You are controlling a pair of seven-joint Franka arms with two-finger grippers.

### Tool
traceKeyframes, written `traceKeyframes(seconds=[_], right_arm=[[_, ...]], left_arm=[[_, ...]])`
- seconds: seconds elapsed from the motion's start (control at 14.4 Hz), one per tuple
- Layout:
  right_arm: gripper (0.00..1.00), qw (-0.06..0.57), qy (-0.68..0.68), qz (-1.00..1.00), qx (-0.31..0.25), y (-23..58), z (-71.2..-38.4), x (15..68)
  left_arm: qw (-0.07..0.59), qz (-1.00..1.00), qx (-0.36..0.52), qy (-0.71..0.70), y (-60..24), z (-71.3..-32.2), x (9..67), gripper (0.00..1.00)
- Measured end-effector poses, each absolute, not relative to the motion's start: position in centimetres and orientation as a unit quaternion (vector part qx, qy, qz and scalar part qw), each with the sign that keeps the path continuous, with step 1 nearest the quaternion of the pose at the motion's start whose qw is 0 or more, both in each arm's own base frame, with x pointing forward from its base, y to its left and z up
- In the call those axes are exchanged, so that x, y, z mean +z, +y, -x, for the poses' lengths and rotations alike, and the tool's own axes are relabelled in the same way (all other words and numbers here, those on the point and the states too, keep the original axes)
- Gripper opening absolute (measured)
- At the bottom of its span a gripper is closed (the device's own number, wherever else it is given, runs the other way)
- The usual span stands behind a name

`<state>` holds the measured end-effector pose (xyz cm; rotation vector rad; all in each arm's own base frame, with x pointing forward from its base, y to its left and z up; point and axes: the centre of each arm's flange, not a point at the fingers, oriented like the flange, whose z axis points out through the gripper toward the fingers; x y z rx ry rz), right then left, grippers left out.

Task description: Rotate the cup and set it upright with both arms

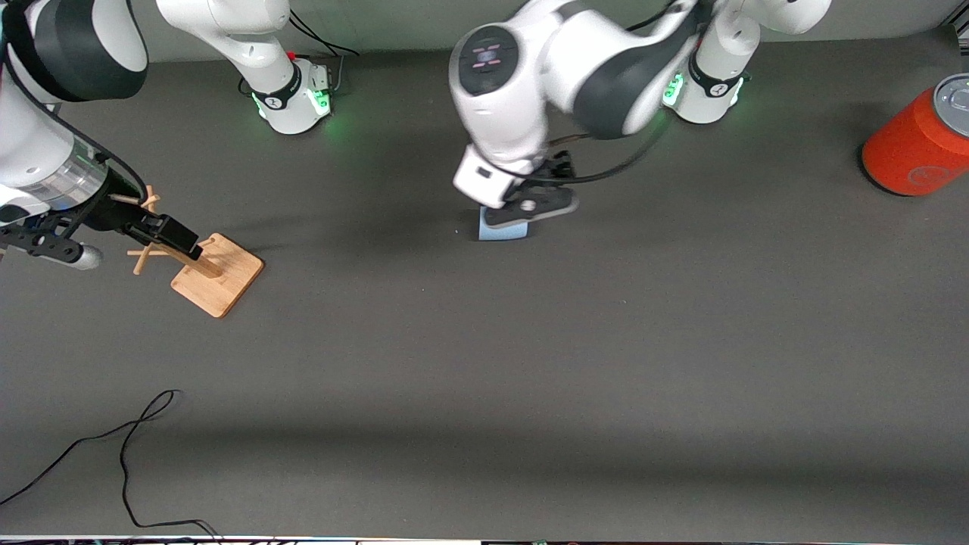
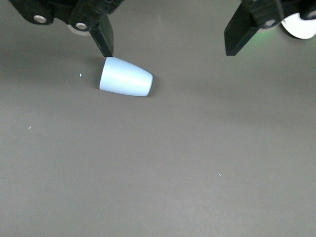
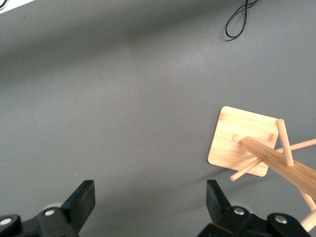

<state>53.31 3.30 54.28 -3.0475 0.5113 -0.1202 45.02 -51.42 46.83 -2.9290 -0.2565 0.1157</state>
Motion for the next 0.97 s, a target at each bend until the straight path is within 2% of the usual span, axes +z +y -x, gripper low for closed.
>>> traceKeyframes(seconds=[0.28, 0.62, 0.97], right_arm=[[1.0, 0.026, 0.148, 0.988, -0.039, -0.5, -53.1, 54.2], [1.0, 0.026, 0.139, 0.99, -0.026, 0.0, -52.7, 54.3], [1.0, 0.026, 0.089, 0.995, -0.039, 1.7, -53.0, 56.4]], left_arm=[[0.133, 0.988, 0.013, -0.082, -57.3, -41.6, 38.9, 1.0], [0.198, 0.978, -0.012, -0.065, -60.8, -37.5, 30.3, 1.0], [0.238, 0.969, -0.027, -0.059, -60.9, -36.9, 25.3, 1.0]])
